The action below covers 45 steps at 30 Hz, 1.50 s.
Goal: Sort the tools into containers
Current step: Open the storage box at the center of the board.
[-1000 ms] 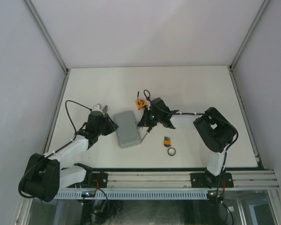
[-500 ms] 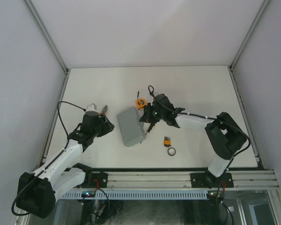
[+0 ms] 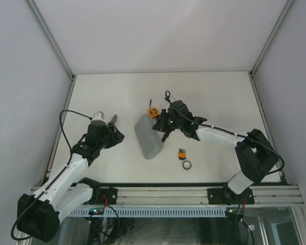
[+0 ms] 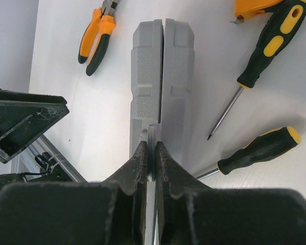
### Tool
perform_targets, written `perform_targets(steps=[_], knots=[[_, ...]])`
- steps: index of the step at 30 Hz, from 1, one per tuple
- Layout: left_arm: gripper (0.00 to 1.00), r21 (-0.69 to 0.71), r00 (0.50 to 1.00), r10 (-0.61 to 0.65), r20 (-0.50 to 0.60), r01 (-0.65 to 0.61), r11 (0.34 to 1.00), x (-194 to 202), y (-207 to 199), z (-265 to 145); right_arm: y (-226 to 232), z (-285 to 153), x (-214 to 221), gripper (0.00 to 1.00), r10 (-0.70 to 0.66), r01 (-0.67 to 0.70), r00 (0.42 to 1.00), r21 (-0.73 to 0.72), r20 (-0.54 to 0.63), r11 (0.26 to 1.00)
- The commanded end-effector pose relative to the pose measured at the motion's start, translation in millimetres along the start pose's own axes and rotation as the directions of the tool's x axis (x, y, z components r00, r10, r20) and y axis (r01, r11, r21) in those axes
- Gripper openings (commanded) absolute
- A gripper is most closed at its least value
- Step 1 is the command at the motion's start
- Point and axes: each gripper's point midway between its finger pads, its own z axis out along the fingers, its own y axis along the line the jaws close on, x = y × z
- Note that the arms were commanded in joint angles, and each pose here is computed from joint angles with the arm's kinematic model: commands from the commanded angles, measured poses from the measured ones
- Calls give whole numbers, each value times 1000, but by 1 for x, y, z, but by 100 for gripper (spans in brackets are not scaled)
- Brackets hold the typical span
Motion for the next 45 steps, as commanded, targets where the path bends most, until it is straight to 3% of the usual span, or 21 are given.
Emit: perform_targets(steps=[1,21,32,45], knots=[[59,77,997,0,72,-5,997,-28,-24,-11,25,-12,-26,0,0,3,996,-36,95,999],[65,90,992,-9,123,-2,996,-42,-29,-29,55,-34,-36,0,24,-8,989,-106,149,994],[65,35,996,3,84,-6,999,-31,-16,-19,23,-25,-28,0,62,-62,992,-4,107,998],[62,-3,1000,4,-6,-4,1000,-4,-6,5,4,-12,-8,0,113,-113,993,-18,13,993]])
